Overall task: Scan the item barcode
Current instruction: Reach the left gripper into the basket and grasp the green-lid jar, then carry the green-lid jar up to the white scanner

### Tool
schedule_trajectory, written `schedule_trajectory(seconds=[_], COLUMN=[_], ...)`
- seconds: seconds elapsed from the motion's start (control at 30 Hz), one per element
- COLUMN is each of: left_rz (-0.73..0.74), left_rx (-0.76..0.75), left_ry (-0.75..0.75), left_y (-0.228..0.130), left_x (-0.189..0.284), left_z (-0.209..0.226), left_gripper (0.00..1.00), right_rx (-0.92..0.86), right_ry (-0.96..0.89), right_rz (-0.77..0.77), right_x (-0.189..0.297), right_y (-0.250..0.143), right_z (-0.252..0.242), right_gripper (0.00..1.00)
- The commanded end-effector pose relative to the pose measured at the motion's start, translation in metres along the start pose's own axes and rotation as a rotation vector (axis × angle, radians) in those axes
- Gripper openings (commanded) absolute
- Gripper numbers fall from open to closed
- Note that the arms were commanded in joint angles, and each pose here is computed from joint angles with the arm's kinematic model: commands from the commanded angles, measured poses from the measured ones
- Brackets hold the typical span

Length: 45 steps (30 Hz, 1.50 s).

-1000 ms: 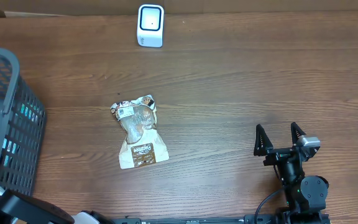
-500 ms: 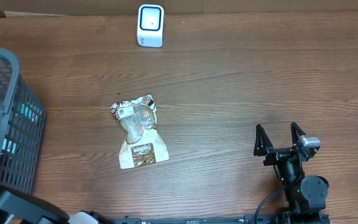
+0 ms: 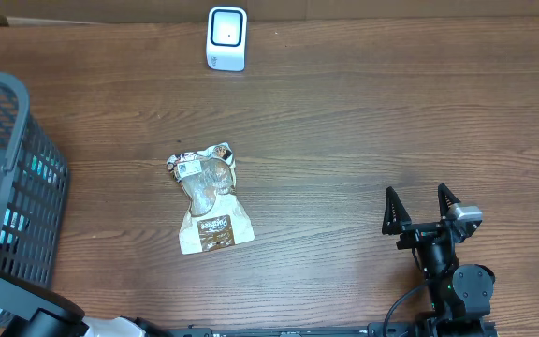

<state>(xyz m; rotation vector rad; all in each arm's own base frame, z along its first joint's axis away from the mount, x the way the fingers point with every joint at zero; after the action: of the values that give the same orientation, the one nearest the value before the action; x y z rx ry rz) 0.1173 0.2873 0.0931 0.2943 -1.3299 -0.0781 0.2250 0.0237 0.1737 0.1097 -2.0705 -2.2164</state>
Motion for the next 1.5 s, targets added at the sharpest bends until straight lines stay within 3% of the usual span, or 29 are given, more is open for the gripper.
schedule_trajectory(seconds=[0.0,0.13,0.4,0.83,1.23,1.47], left_rz=[0.005,0.002,0.026,0.009,-0.234,-0.414], left_rx=[0.002,0.007,-0.043,-0.168,-0.338,-0.524], left_ry=[-0.007,-0.026,-0.145,-0.374,-0.617,-0.841], left_y=[0.000,0.002,0.009,0.021,0.018,-0.027], left_x=[-0.003,-0.002,0.019,0.094,0.240,0.349], left_z=[-0.002,-0.005,-0.024,-0.068,-0.110,-0.122], left_gripper=[0.62,0.57,0.35,0.32,0.33,0.35], right_rx=[0.007,0.007,0.007,0.007,0.007,0.007], right_ry=[-0.006,-0.006,-0.006,-0.006,-0.006,-0.006], right_rz=[0.000,0.000,0.000,0.000,0.000,0.000], right_x=[0.000,0.000,0.000,0.000,0.000,0.000], right_y=[-0.003,-0.003,-0.003,-0.003,-0.003,-0.003], right_z=[-0.001,-0.001,-0.001,-0.001,-0.001,-0.001], right_gripper=[1.00,1.00,1.00,1.00,1.00,1.00])
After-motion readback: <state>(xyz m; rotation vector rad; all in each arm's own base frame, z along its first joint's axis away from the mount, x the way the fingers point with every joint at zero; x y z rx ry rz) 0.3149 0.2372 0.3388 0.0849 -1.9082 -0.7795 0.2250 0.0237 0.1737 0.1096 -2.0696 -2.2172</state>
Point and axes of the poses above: each gripper's point midway between its finger pads, its own x axis back along the fingers, its own z axis along the line the jaws close on, y = z × x, the point moved 2 cm from there along x, back along the fingers, and after that the axes turned 9 degrees about x, right-handed, at the moved point
